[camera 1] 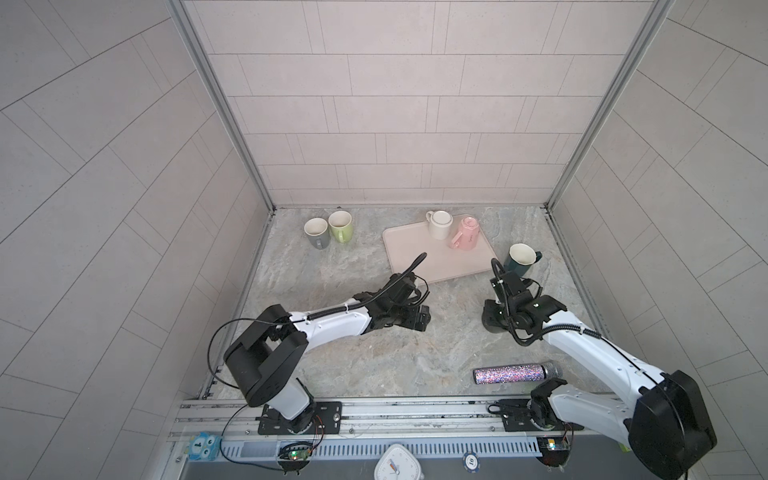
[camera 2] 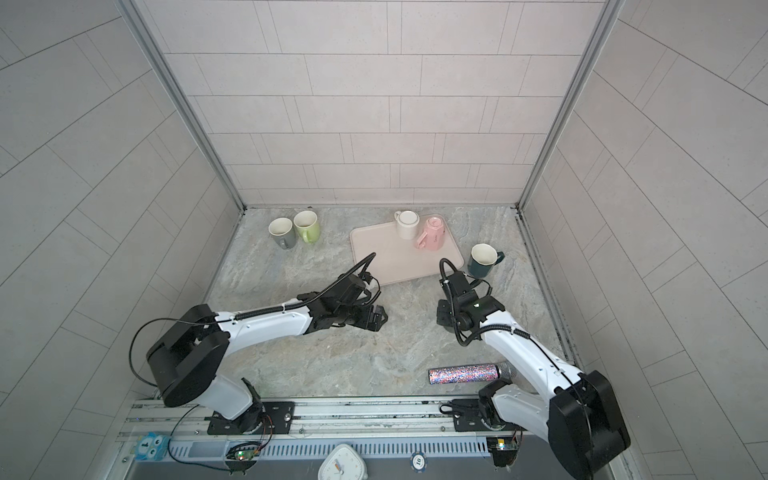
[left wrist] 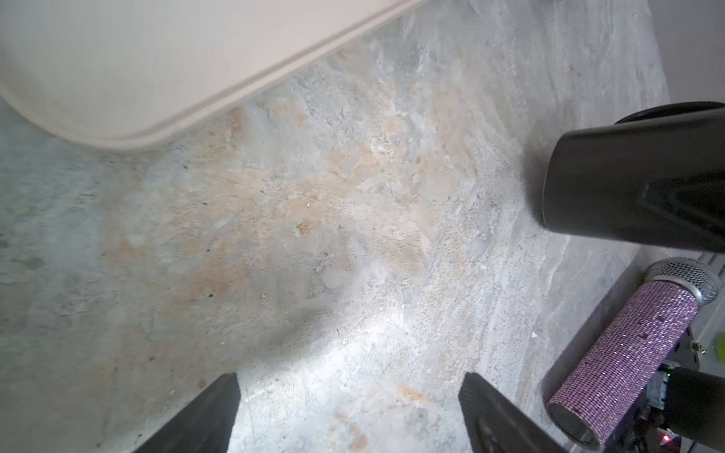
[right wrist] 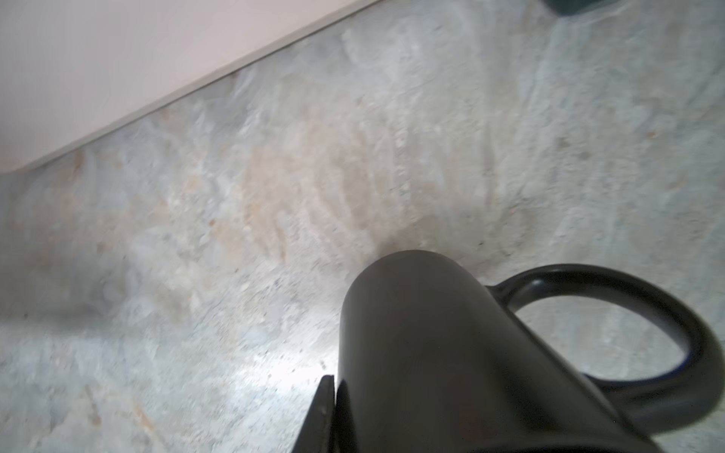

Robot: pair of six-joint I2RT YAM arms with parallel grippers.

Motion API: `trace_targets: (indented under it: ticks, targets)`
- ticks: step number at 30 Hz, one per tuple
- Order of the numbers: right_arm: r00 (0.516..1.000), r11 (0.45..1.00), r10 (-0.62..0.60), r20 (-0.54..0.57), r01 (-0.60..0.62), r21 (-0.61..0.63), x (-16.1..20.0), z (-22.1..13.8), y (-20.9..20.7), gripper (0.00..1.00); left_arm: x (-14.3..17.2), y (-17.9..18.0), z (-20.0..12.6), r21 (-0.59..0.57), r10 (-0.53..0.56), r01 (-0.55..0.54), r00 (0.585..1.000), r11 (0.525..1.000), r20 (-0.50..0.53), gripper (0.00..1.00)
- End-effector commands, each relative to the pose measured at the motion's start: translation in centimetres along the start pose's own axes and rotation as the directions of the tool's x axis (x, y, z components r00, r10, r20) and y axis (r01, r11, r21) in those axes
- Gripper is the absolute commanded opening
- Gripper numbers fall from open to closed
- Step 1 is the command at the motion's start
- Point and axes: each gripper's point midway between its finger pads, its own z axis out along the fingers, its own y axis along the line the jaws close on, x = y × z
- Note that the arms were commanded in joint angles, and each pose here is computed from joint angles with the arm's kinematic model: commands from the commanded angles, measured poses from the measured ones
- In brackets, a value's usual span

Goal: Turn the mug right side up
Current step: Place the mug at the middle-right of the table.

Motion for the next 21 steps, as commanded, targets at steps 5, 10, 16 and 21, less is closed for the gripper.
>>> trace_targets:
  ticks: [5,10,16,21]
  targets:
    - [0.998,0.997,0.041,0.056,-0.045,0.068,-6.3,0.6,-1.2,0.19,-0.2,0.4,-0.9,-0.003,0.021,-0.021,0.999,1.000,0.036,0.94]
    - [0.999,0.994,0.053,0.002,-0.053,0.098,-7.9,0.9,-1.2,0.49,-0.6,0.3,-1.6,0.004,0.040,-0.040,0.998,0.999,0.052,0.94]
    - [0.999,0.997,0.047,-0.015,-0.046,0.063,-9.4,-0.8,-0.2,0.67,-2.5,0.0,-2.9,-0.003,0.042,-0.042,0.992,0.999,0.119,0.94]
    - [0.994,1.000,0.019,0.108,-0.017,-0.024,-10.8,-4.4,0.8,0.67,-4.5,0.3,-4.0,-0.021,0.032,-0.029,0.984,0.999,0.176,0.95]
